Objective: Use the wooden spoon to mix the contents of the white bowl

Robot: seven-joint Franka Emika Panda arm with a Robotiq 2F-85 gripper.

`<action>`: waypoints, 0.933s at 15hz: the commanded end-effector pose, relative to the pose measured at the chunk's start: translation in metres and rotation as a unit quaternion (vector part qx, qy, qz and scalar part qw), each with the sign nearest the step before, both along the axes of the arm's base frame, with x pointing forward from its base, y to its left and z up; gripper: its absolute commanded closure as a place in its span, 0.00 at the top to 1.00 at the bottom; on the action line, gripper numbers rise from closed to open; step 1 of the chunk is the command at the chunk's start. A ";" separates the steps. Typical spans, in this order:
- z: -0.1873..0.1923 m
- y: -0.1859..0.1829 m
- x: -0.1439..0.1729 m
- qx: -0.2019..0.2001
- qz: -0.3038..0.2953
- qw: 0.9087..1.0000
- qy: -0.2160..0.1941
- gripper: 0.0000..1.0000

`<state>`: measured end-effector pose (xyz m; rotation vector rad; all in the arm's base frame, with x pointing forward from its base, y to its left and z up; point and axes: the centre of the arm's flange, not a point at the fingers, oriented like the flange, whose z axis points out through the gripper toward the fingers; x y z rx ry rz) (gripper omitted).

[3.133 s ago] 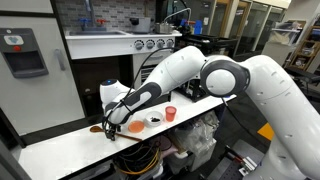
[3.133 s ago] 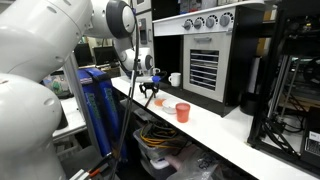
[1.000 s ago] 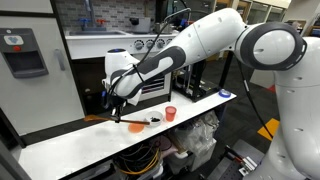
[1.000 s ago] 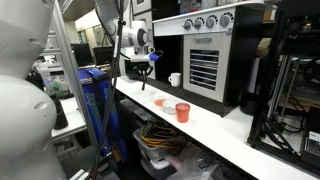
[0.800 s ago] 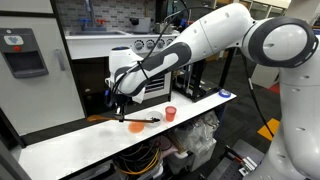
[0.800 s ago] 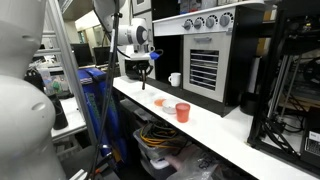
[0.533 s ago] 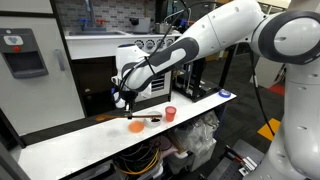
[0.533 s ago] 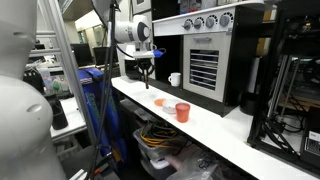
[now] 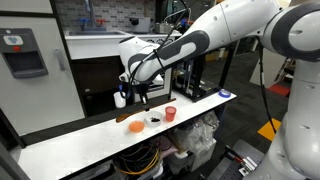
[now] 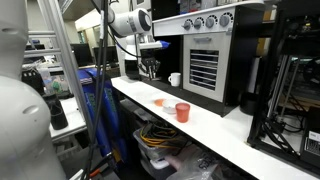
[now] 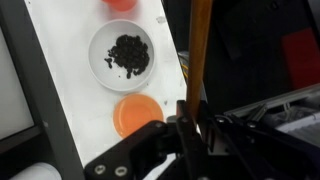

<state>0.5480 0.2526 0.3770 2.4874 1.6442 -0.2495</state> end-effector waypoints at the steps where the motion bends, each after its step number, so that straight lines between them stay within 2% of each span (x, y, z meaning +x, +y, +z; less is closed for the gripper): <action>1: 0.006 -0.013 -0.002 -0.085 0.043 0.995 0.008 0.03; 4: 0.004 -0.022 -0.003 -0.163 0.066 0.984 0.005 0.03; 7: 0.004 -0.030 -0.002 -0.222 0.088 0.971 -0.008 0.03; 14: 0.002 -0.043 0.003 -0.291 0.115 0.949 -0.028 0.03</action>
